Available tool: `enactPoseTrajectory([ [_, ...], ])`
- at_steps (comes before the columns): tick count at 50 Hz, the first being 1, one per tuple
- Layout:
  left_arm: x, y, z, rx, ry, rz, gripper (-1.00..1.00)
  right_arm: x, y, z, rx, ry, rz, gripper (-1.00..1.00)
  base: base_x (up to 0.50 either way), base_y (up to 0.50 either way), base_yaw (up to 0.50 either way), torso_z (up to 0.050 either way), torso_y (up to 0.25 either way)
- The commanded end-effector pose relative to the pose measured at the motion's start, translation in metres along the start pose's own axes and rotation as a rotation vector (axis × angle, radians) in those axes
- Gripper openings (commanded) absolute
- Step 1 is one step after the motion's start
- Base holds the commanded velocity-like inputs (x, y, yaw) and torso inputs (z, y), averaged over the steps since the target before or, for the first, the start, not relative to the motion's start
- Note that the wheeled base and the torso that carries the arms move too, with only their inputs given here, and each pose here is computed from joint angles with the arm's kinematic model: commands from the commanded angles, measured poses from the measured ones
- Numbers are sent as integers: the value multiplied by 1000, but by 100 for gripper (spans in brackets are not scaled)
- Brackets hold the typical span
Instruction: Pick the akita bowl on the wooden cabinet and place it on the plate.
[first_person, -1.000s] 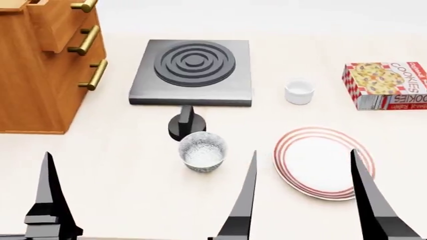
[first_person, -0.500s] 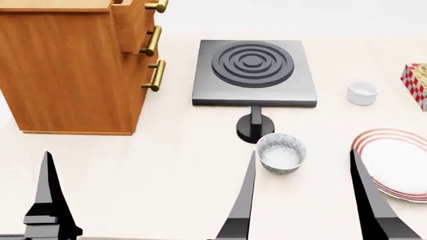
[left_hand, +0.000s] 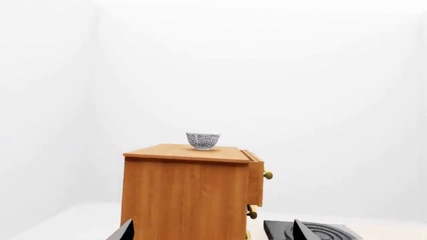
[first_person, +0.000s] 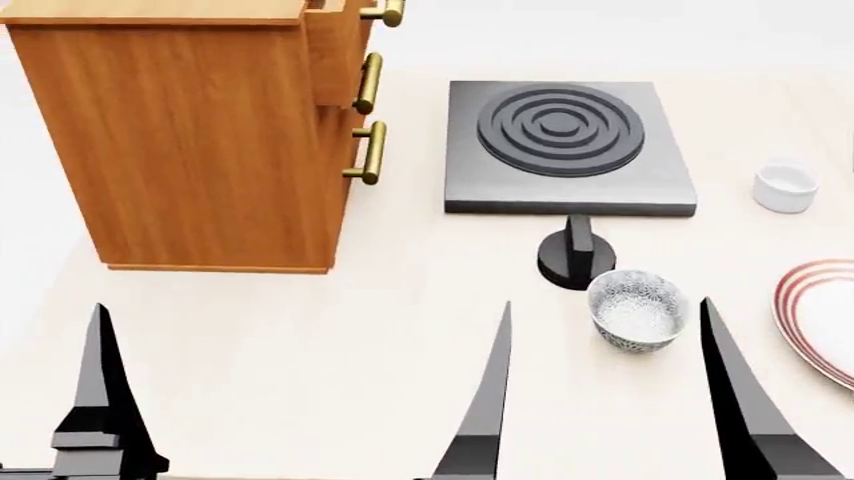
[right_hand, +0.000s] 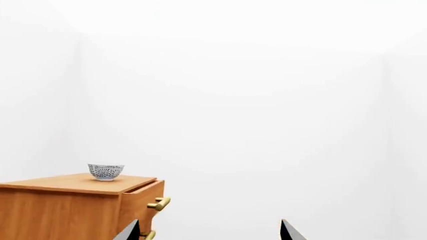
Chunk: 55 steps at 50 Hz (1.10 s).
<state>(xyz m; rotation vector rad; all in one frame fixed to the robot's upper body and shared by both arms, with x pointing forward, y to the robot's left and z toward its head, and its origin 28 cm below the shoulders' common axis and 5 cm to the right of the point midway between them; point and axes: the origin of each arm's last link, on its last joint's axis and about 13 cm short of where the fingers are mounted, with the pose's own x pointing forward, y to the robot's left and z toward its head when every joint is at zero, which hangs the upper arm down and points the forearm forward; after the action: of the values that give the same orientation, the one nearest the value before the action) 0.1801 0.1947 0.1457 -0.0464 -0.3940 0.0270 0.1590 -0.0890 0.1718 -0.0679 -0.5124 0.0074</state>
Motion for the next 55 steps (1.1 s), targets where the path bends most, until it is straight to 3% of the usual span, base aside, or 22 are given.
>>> enactPoseTrajectory([
  [1, 0, 0, 0, 2, 0, -1, 100, 0, 0, 0, 6, -1, -3, 100, 86, 500, 0, 0, 0],
  [11, 0, 0, 0, 1, 2, -1, 100, 0, -1, 1, 40, 3, -5, 100, 14, 23, 0, 0, 0],
  [25, 4, -1, 3, 16, 51, 42, 100, 0, 1, 2, 18, 5, -2, 100, 0, 0, 0, 0, 0],
  [28, 4, -1, 6, 1, 29, 55, 100, 0, 1, 3, 13, 1, -4, 100, 0, 0, 0, 0, 0],
  [32, 5, 0, 11, -108, 9, 28, 100, 1, 2, 3, 4, 0, -6, 100, 0, 0, 0, 0, 0],
  [38, 7, -1, 15, -126, 27, -24, 100, 2, 3, 4, 15, -5, -11, 100, 0, 0, 0, 0, 0],
  [42, 7, -1, 16, -126, 27, -24, 100, 2, 3, 4, 15, -5, -11, 100, 0, 0, 0, 0, 0],
  [43, 8, 1, 19, -64, 10, -13, 100, 1, 2, 10, 21, -26, -15, 100, 0, 0, 0, 0, 0],
  [55, 5, 1, 19, -73, -2, -18, 100, 0, 3, 10, 17, -37, -3, 100, 313, 0, 0, 0, 0],
])
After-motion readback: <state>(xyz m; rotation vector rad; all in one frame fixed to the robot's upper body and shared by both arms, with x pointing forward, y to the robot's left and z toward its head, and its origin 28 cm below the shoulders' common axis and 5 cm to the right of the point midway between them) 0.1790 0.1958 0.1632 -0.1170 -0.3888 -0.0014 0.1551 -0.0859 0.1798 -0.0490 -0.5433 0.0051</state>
